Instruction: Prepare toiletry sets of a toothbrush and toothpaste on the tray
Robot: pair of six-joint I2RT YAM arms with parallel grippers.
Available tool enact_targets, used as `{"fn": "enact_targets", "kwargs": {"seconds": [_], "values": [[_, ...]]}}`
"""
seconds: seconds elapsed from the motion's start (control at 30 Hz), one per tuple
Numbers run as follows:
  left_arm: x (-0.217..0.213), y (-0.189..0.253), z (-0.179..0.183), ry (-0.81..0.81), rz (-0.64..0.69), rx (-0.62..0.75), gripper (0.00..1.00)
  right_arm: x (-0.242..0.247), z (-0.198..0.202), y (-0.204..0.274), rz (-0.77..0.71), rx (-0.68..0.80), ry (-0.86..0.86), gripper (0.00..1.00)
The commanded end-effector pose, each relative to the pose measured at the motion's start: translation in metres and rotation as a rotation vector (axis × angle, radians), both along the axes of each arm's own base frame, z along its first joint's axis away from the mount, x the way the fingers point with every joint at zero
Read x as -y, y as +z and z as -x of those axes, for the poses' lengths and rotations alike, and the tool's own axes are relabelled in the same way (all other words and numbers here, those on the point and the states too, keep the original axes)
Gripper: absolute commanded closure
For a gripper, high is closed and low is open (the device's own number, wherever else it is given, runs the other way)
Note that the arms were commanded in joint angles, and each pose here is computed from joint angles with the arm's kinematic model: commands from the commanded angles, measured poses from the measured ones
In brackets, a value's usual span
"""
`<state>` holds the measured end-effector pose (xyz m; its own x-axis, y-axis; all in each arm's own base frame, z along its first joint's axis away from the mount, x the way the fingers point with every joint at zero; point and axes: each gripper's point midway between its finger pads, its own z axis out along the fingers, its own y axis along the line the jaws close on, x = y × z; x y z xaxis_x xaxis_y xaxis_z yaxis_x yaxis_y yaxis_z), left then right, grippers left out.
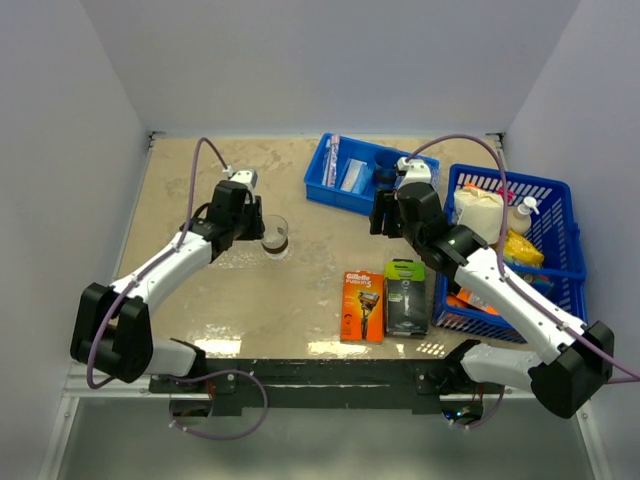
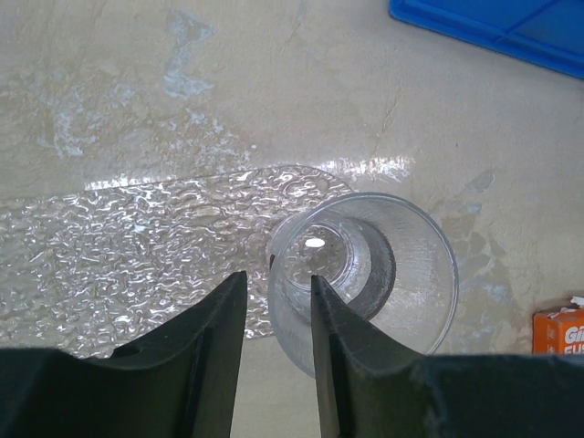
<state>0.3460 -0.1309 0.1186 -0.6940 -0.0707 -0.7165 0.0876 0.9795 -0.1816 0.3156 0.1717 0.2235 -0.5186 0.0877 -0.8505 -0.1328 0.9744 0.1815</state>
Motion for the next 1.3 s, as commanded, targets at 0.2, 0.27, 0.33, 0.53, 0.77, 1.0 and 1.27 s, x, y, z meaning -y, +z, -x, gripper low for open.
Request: {"fn": "enact_targets", "kwargs": {"seconds": [0.2,0.27,0.33,0.53,0.77,1.0,1.27], "values": [[0.002,0.003,-0.003,-0.077,-0.069,-0.019,0.78,-0.001,0.000,0.002,0.004,0.022,0.018,0.34],[0.002,0.002,-0.002,-0.084,-0.074,-0.019,0.78,0.000,0.000,0.005,0.001,0.031,0.017,0.34],[0.001,0.002,-0.001,-0.088,-0.078,-0.018,0.82,0.002,0.001,0.009,-0.002,0.041,0.014,0.33],[-0.003,0.009,0.001,-0.091,-0.092,0.008,0.96,0.006,0.003,0.006,0.019,0.042,0.008,0.33],[-0.022,0.018,0.001,-0.121,-0.182,0.044,1.00,0.010,0.005,0.008,0.023,0.052,0.003,0.33],[-0.058,0.024,-0.001,-0.148,-0.149,0.082,1.00,0.016,0.009,0.016,0.024,0.080,-0.004,0.33],[-0.090,0.018,-0.005,-0.171,-0.123,0.071,1.00,0.018,0.010,0.021,0.025,0.102,0.003,0.32]]}}
